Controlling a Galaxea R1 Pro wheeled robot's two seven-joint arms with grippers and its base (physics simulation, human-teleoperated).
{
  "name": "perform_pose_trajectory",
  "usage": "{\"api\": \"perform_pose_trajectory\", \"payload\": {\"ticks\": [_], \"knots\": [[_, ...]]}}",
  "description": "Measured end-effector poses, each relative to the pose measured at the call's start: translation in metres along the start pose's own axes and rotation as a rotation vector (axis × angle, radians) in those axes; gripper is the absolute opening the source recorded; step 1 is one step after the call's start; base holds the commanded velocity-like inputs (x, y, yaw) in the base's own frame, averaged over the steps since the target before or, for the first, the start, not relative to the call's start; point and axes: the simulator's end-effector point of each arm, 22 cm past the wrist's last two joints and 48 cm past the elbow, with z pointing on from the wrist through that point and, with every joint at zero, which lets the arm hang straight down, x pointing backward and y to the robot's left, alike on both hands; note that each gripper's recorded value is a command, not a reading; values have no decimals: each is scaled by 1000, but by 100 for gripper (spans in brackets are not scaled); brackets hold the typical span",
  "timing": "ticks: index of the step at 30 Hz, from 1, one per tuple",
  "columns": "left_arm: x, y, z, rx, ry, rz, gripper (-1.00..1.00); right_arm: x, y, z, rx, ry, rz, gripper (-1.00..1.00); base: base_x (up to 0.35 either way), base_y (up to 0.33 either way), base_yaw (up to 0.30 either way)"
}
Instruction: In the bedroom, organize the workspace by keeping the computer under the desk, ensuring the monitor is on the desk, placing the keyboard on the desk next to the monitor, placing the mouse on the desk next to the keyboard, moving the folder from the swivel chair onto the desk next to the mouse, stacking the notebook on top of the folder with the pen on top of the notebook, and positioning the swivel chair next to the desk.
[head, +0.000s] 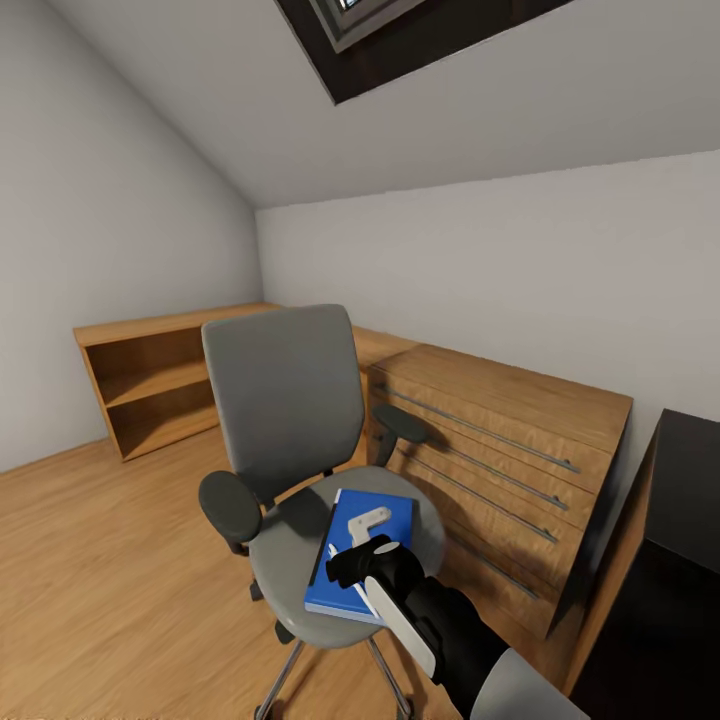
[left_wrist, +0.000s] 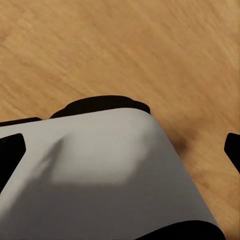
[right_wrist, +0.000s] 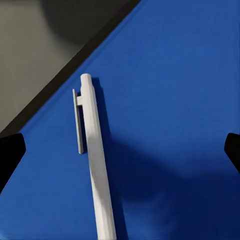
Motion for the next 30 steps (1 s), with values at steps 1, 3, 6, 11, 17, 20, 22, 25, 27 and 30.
{"api": "perform_pose_trajectory", "payload": {"ticks": [1,3,6,11,17,20,22,25,27,30], "knots": [[0,0,0,0,0,0,100,0,0,0,0,1,-1,100,0,0,0],[0,0,0,0,0,1,100,1,0,0,0,3,-1,100,0,0,0],[0,0,0,1,1,2,100,1,2,1,-1,5,-2,100,0,0,0],[0,3,6,0,0,3,100,10,3,6,0,14,-3,100,0,0,0],[0,5,10,3,0,3,100,15,3,9,1,18,-4,100,0,0,0],[0,4,10,4,-1,3,100,15,5,9,-1,18,-4,100,0,0,0],[0,4,10,4,-1,3,100,17,6,10,-2,23,-4,100,0,0,0],[0,4,10,3,-1,3,100,19,6,11,-1,29,-4,100,0,0,0],[0,6,12,3,-1,3,100,21,7,12,-1,31,-4,100,0,0,0],[0,7,14,2,-1,3,100,22,7,14,0,32,-5,100,0,0,0]]}}
